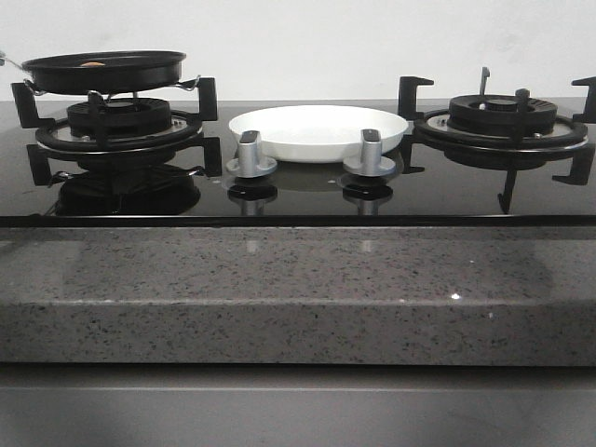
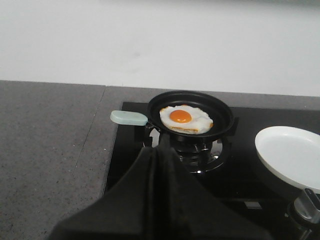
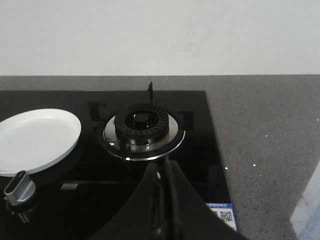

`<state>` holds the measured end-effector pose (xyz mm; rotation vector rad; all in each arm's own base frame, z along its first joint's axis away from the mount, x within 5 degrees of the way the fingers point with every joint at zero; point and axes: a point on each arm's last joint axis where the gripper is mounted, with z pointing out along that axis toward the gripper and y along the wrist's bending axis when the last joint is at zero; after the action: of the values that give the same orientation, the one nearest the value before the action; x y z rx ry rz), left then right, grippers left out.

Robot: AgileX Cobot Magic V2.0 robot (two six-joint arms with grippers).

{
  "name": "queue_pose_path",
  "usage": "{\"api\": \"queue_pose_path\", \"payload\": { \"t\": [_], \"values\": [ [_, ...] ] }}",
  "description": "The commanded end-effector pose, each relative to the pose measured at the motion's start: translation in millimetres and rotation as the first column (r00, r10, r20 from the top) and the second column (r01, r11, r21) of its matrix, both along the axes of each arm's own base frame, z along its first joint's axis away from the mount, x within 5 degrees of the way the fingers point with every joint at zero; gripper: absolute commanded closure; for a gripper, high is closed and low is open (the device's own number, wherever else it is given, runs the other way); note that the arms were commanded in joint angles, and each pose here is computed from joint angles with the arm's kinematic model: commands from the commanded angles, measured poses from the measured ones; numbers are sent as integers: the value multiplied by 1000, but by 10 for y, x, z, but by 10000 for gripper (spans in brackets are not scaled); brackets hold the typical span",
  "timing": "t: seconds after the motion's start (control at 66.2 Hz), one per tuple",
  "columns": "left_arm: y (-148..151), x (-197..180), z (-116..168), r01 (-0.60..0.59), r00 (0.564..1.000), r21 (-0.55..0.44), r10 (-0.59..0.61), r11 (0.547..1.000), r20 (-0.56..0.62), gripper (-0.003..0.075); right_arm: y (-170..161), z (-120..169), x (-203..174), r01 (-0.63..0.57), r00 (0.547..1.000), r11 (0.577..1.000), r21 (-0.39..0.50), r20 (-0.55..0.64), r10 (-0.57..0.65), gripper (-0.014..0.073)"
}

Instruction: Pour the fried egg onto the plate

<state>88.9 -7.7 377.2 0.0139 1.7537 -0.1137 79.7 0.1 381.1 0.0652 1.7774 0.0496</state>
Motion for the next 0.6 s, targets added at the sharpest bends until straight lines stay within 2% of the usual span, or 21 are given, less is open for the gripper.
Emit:
{"api": "queue_pose_path", "payload": {
  "t": [0.0,0.393,0.468,0.529,0.589],
  "values": [
    [2,86,133,-8,998,-10,8,1000,55,740,-2,123,96,-1,999,1000,-3,45,1,662],
    [-14,372,-4,-7,998,-7,6,1000,-66,720,-8,-50,303,-1,998,1000,-1,-61,1,657],
    [-16,418,-27,-7,996,-7,7,1000,-84,648,-9,-59,317,-1,998,1000,0,-70,1,600],
    [-15,446,-42,-8,995,-2,8,1000,-94,536,-9,-63,324,-1,997,1000,-1,-74,1,503],
    [-16,465,-52,-8,995,-2,8,1000,-102,408,-9,-65,323,-1,997,1000,-1,-75,1,361]
  ]
}}
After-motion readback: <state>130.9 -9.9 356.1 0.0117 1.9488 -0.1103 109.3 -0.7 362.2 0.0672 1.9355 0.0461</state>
